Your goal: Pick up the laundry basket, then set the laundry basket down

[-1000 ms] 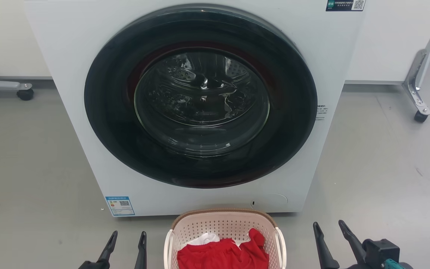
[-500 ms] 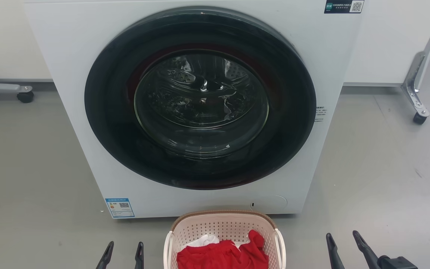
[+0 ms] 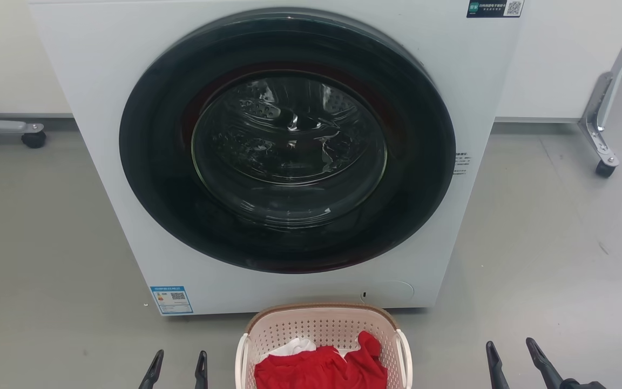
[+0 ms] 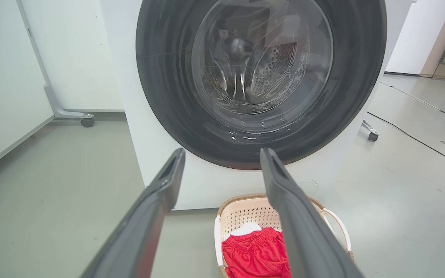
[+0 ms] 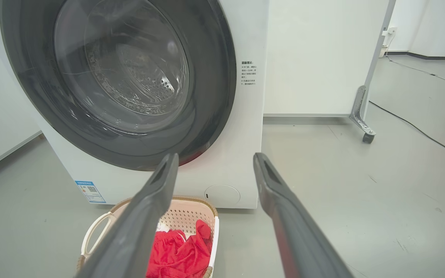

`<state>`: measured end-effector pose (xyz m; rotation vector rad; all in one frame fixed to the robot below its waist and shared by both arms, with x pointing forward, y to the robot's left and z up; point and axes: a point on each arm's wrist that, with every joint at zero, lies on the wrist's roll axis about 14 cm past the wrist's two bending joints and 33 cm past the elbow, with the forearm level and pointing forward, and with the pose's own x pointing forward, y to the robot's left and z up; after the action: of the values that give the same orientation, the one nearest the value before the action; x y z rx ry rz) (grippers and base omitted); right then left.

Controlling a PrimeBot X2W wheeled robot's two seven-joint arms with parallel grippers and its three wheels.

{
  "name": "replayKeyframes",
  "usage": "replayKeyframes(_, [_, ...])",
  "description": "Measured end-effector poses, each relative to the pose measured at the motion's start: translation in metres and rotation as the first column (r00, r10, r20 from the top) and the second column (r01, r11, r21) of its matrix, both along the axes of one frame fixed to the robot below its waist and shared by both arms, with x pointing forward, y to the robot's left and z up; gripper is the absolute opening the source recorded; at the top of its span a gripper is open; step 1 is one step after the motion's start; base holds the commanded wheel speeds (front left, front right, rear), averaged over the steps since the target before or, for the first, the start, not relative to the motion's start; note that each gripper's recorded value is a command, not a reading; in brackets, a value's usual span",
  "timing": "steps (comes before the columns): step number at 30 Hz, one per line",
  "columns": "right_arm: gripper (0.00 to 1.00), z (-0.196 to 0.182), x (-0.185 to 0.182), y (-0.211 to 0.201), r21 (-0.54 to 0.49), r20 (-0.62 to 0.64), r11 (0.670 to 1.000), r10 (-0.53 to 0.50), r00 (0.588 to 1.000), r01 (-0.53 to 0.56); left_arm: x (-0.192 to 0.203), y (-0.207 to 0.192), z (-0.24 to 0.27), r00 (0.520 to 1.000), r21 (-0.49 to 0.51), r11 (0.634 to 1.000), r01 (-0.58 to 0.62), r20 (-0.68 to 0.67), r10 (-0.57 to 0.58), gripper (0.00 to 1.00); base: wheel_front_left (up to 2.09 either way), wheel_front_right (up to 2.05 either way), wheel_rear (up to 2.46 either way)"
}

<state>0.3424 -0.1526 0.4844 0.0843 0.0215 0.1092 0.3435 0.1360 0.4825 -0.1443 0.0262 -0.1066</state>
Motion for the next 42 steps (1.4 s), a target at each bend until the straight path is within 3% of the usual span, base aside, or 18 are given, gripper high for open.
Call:
replayKeyframes(28, [1.00, 0.009, 0.000, -0.002, -0.013, 0.021, 1.000, -0.022, 1.000, 0.023, 0.001, 0.003, 0.002, 1.000, 0.014, 1.000, -0.016, 0.009, 0.016, 1.00, 0.00, 0.00, 0.00])
replayKeyframes(29, [0.00, 0.009, 0.000, -0.002, -0.014, 0.020, 1.000, -0.022, 1.000, 0.023, 0.001, 0.003, 0.002, 1.000, 0.014, 1.000, -0.017, 0.009, 0.017, 0.00, 0.00, 0.00, 0.00])
replayKeyframes(36, [0.00, -0.010, -0.006, -0.001, 0.015, -0.047, 0.999, -0.035, 0.998, 0.036, -0.006, 0.005, -0.017, 0.998, 0.004, 1.000, -0.022, -0.057, 0.022, 0.00, 0.00, 0.00, 0.00])
replayKeyframes(42, [0.00, -0.014, -0.005, -0.008, 0.083, -0.083, 0.994, -0.058, 0.995, 0.065, -0.005, 0.011, -0.021, 0.995, -0.065, 0.996, -0.054, -0.091, 0.048, 0.00, 0.00, 0.00, 0.00])
